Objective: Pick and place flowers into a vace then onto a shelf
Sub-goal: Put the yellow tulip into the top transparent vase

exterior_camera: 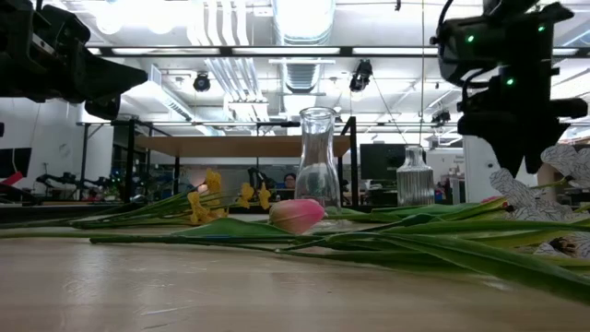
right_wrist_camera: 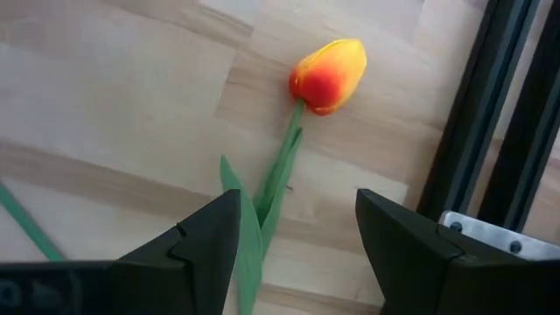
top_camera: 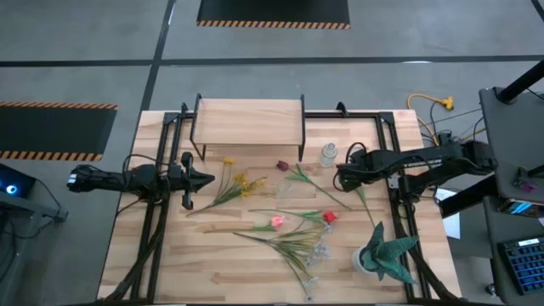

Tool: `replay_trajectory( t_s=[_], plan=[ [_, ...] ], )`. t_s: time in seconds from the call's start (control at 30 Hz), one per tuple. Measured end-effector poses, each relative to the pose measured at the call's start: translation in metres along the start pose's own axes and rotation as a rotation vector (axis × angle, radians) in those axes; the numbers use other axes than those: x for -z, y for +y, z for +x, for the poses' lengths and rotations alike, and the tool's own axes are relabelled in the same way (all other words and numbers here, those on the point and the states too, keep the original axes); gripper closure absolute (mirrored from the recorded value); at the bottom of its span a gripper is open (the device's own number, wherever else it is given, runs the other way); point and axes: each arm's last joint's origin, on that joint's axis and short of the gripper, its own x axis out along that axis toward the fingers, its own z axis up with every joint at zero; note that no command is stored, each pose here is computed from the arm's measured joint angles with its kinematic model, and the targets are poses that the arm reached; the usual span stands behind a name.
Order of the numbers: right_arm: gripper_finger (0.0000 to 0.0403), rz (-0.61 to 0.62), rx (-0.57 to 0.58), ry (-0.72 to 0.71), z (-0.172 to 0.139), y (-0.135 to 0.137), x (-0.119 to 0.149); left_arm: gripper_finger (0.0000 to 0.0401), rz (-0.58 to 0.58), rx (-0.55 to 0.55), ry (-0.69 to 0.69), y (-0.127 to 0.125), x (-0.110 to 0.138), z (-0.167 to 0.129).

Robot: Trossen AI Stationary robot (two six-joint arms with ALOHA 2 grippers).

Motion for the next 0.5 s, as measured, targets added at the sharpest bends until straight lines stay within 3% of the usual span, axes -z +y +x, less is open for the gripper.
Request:
replay_trajectory(
  t_s=[0.33, 0.5],
  plan=[
    [0.0184, 0.001, 0.024, 0.085, 0.025, -0.001, -0.007, 0.0399, 0.002, 0.001, 0.01, 0.0, 0.001, 0.0],
    [0.0183, 0.002, -0.032, 0.11, 0.039, -0.002, -0.01, 0.0399, 0.003, 0.0, 0.012, 0.0, 0.001, 0.0]
  ],
)
